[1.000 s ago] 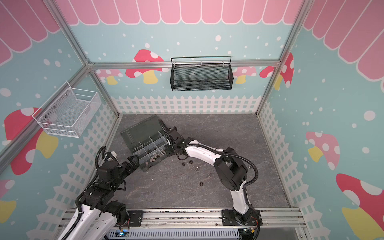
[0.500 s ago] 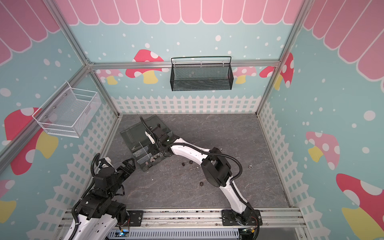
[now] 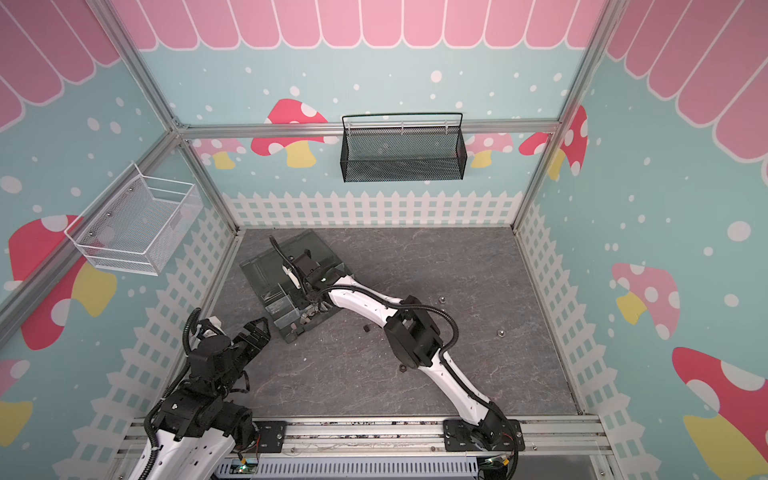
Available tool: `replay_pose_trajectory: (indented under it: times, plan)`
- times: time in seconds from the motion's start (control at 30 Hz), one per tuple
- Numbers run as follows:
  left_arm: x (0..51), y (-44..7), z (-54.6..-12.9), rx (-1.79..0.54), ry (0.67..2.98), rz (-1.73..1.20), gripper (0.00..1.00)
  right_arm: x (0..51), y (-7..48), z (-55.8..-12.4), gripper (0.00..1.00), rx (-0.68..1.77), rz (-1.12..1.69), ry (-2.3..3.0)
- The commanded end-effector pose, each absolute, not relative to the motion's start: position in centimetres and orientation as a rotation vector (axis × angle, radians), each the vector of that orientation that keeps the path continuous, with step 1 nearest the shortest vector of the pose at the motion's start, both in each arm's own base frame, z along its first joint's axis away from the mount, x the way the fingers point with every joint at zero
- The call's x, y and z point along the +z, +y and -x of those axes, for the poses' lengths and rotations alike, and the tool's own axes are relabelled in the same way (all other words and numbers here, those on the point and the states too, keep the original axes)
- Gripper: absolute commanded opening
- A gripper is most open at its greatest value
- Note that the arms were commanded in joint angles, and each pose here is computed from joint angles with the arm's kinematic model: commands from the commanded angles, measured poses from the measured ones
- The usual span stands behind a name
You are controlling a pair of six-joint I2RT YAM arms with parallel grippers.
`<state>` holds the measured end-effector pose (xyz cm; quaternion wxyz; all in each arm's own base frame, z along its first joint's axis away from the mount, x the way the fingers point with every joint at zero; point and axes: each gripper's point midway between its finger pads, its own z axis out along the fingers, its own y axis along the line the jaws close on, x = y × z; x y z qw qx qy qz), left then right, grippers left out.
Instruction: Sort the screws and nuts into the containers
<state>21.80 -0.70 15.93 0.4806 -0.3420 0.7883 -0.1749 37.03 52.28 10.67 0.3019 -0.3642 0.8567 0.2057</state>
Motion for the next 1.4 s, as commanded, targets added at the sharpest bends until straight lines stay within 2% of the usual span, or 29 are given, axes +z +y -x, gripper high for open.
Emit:
replay_pose_trajectory:
  times: [0.0, 0.33, 0.67, 0.93, 1.13, 1.37]
  plan:
    - [15.2, -0.2, -21.5, -0.402, 1.928, 0.876, 0.99, 10.2, 52.3, -37.4, 0.04, 0.489, 0.992, 2.260]
    - [15.2, -0.3, -21.6, -0.406, 1.932, 0.874, 0.99, 9.9, 52.2, -37.8, 0.37, 0.464, 0.988, 2.261]
    - [15.2, -0.3, -21.7, -0.392, 1.952, 0.866, 1.00, 13.7, 51.1, -38.2, 0.39, 0.430, 0.947, 2.211]
    - [15.1, -0.4, -21.7, -0.385, 1.959, 0.856, 1.00, 14.6, 46.0, -37.0, 0.40, 0.349, 0.819, 2.263]
    - [15.0, -0.5, -21.8, -0.393, 1.964, 0.850, 1.00, 15.1, 39.0, -36.9, 0.42, 0.277, 0.636, 2.320]
    - [15.0, -1.0, -22.2, -0.412, 1.976, 0.836, 1.00, 13.3, 27.0, -37.5, 0.43, 0.261, 0.298, 2.481]
